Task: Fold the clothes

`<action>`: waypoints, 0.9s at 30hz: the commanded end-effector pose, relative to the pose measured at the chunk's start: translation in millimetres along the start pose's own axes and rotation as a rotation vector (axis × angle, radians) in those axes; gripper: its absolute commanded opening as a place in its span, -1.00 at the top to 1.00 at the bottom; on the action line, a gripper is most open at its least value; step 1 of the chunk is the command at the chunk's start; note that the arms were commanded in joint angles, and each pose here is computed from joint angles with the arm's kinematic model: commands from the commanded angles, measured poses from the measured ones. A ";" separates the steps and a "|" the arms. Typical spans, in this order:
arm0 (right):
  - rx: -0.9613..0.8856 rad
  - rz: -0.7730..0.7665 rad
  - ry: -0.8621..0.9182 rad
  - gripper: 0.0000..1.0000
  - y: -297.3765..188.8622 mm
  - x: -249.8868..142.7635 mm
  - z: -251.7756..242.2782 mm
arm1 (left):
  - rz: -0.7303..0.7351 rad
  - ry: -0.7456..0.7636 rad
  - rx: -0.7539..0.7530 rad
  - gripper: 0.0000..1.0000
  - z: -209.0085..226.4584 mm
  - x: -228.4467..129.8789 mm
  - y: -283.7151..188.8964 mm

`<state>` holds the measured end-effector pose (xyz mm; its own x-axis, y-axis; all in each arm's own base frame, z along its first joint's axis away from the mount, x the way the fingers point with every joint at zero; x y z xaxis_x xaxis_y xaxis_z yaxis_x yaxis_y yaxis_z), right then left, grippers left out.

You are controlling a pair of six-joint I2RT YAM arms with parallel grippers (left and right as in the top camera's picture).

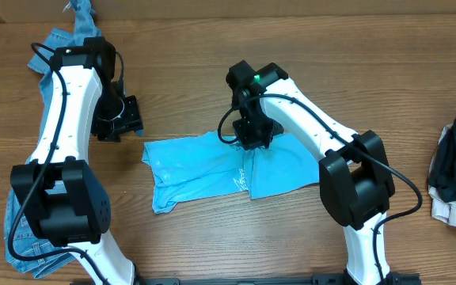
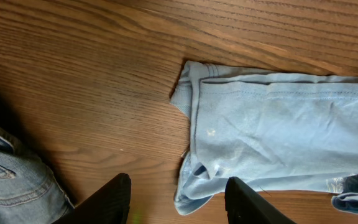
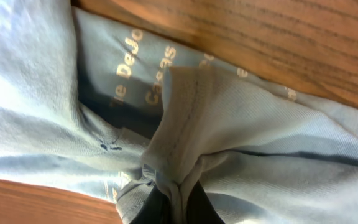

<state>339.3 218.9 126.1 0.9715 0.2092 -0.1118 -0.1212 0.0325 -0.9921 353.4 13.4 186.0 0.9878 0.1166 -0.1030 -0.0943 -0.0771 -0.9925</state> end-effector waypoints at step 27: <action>0.032 0.003 0.023 0.73 -18.2 -1.3 -13.1 | -0.018 0.025 -0.007 -0.05 -3.3 -2.2 -6.0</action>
<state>338.7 202.9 127.3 0.9691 0.1836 -0.1646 -0.1721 0.0255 -0.9848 353.4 13.4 186.0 0.9879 0.1162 -0.1029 -0.0943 -0.0771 -0.9925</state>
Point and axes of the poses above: each gripper's point midway between its finger pads, its own y axis out along the fingers, its own z axis along the line the jaws close on, x = y × z, the point moved 7 cm from there along -y, back along the fingers, and after that the axes turned 10 degrees about y, right-handed, at the moved point
